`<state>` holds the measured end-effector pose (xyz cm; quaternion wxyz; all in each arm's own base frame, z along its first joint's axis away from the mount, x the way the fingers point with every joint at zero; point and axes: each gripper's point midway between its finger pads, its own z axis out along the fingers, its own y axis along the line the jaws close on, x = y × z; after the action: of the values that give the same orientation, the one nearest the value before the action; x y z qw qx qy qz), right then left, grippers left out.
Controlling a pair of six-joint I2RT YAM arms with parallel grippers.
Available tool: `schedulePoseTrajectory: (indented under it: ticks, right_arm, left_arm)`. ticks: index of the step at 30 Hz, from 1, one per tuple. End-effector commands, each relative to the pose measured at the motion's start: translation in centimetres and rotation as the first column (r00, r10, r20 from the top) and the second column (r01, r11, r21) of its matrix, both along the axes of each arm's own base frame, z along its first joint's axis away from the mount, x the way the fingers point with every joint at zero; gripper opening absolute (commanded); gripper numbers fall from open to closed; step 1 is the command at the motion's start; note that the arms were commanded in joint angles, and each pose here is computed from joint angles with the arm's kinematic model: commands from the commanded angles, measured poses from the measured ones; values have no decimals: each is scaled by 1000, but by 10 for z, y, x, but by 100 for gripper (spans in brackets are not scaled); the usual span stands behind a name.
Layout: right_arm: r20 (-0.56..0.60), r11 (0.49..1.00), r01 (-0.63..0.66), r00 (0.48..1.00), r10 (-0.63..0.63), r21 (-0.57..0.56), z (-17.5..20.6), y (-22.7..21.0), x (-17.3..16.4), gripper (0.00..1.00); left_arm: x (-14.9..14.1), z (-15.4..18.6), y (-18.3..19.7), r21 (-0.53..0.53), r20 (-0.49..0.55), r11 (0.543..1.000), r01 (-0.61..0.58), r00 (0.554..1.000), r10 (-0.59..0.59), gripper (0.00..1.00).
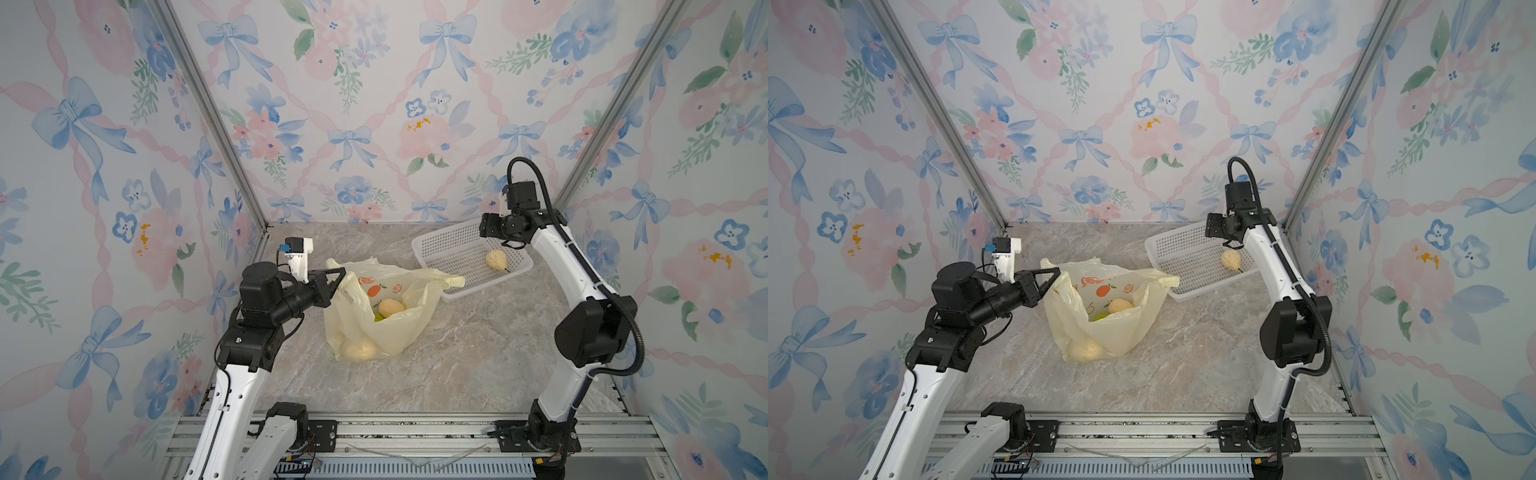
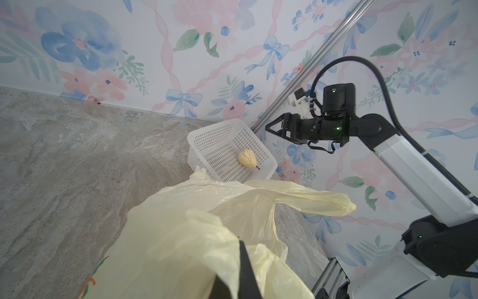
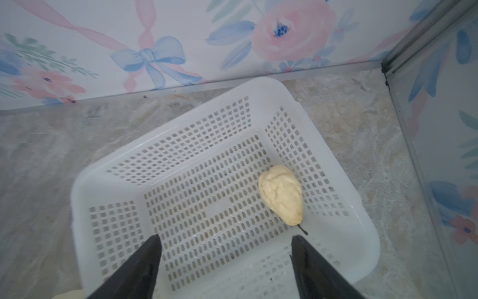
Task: Place the pears into plastic bags & tie knots
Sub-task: Pick up the pear from the basket.
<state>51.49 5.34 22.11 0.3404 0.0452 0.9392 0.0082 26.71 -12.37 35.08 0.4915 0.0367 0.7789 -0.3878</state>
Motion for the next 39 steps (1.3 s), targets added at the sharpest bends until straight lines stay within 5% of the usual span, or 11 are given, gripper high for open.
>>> schedulePoseTrajectory:
  ticks: [1,11,17,21,30,34,39]
  right_arm:
    - [-97,990,64,992,-76,-124,-44,-38,8,83]
    - [-280,990,54,956,-89,-130,-144,-56,30,85]
    - [-304,992,41,950,-76,-120,-155,-59,34,64]
    - [-246,996,42,967,-62,-83,-121,-50,27,54]
    - [-11,983,-121,992,124,135,22,27,-16,54]
    - [82,942,-284,958,274,178,79,84,-55,55]
    - [180,827,-511,859,480,234,135,166,-118,56]
  left_arm:
    - [-1,6,1,-7,25,1000,-9,1000,10,0]
    - [-1,11,1,-8,34,1000,-6,999,6,0]
    - [-1,14,0,-10,41,1000,1,999,-1,0]
    - [-3,14,1,-11,42,1000,-5,999,5,0]
    - [-2,10,1,-4,36,1000,-9,999,9,0]
    - [-2,10,2,-2,38,1000,-9,999,9,0]
    - [-2,11,2,-1,43,1000,-14,999,14,0]
